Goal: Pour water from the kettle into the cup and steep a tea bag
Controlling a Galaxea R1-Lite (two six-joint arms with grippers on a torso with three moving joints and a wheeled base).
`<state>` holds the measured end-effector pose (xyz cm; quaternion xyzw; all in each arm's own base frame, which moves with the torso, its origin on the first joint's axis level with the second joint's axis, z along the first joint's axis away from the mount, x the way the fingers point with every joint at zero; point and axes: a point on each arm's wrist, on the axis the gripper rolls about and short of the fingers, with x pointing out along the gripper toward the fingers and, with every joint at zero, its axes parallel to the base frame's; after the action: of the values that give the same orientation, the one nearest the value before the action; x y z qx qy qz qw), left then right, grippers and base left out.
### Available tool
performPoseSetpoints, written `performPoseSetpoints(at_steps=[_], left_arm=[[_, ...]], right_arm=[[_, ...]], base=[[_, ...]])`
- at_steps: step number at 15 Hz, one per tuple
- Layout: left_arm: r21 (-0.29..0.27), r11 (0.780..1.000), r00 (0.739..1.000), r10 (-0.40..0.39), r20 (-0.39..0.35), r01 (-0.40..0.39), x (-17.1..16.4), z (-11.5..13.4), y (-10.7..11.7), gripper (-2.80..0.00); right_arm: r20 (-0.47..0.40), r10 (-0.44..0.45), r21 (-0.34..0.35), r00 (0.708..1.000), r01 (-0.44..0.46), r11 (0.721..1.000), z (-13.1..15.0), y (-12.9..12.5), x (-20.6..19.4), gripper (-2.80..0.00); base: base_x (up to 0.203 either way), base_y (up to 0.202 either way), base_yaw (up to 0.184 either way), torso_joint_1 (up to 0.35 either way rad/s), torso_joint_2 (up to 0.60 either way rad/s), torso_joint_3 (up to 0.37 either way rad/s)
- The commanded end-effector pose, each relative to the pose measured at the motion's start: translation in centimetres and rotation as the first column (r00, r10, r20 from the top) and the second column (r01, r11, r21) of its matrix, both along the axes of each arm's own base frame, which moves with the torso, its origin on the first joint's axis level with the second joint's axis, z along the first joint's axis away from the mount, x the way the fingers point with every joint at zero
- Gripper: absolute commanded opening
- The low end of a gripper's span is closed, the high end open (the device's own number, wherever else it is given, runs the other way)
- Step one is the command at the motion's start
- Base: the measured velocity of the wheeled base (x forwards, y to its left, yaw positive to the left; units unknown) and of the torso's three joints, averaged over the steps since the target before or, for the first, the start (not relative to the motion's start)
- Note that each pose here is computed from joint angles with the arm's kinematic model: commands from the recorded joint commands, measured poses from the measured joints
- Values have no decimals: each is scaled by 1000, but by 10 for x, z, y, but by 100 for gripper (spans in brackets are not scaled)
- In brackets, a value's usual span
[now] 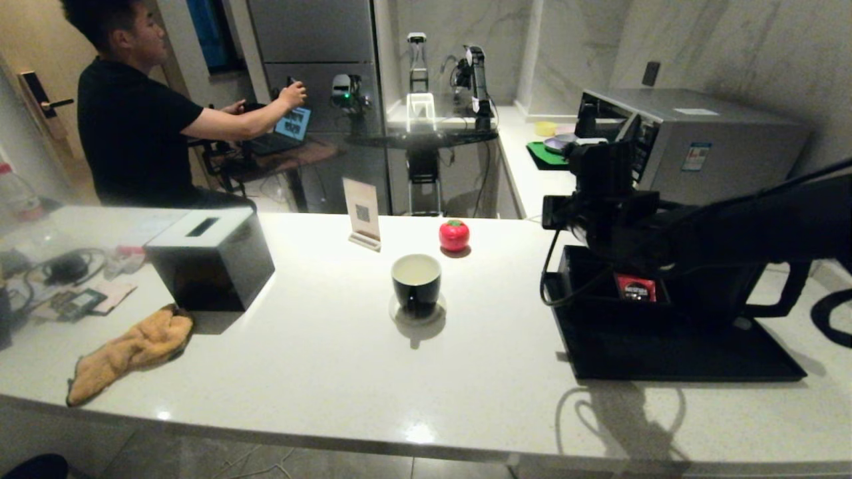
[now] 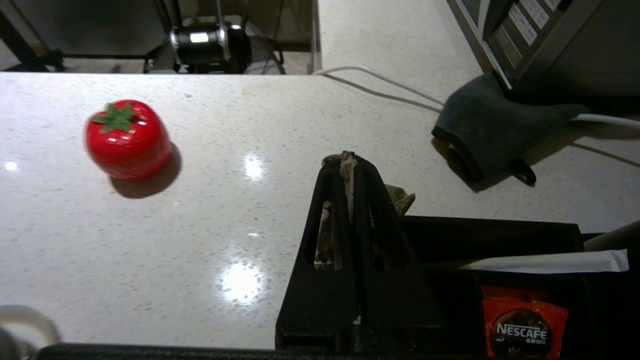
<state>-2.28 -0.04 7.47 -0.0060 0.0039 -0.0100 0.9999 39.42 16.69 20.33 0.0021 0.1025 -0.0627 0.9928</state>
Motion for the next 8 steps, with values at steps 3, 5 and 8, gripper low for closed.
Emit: performPoseSetpoints(at_steps=[3, 5, 8], left_arm=[[0, 1000, 1000, 0, 0, 0, 0, 0, 0, -280], [0, 1000, 1000, 0, -1, 0, 0, 0, 0, -280], [0, 1000, 1000, 0, 0, 0, 0, 0, 0, -280]], right_arm=[[44, 57, 19, 997, -58, 998, 20, 15, -27, -280], [69, 91, 31, 993, -93, 995, 28, 25, -38, -280], [102, 130, 30, 986, -133, 991, 42, 34, -52, -280]], base=[[0, 0, 0, 0, 0, 0], [0, 0, 0, 0, 0, 0], [0, 0, 0, 0, 0, 0]])
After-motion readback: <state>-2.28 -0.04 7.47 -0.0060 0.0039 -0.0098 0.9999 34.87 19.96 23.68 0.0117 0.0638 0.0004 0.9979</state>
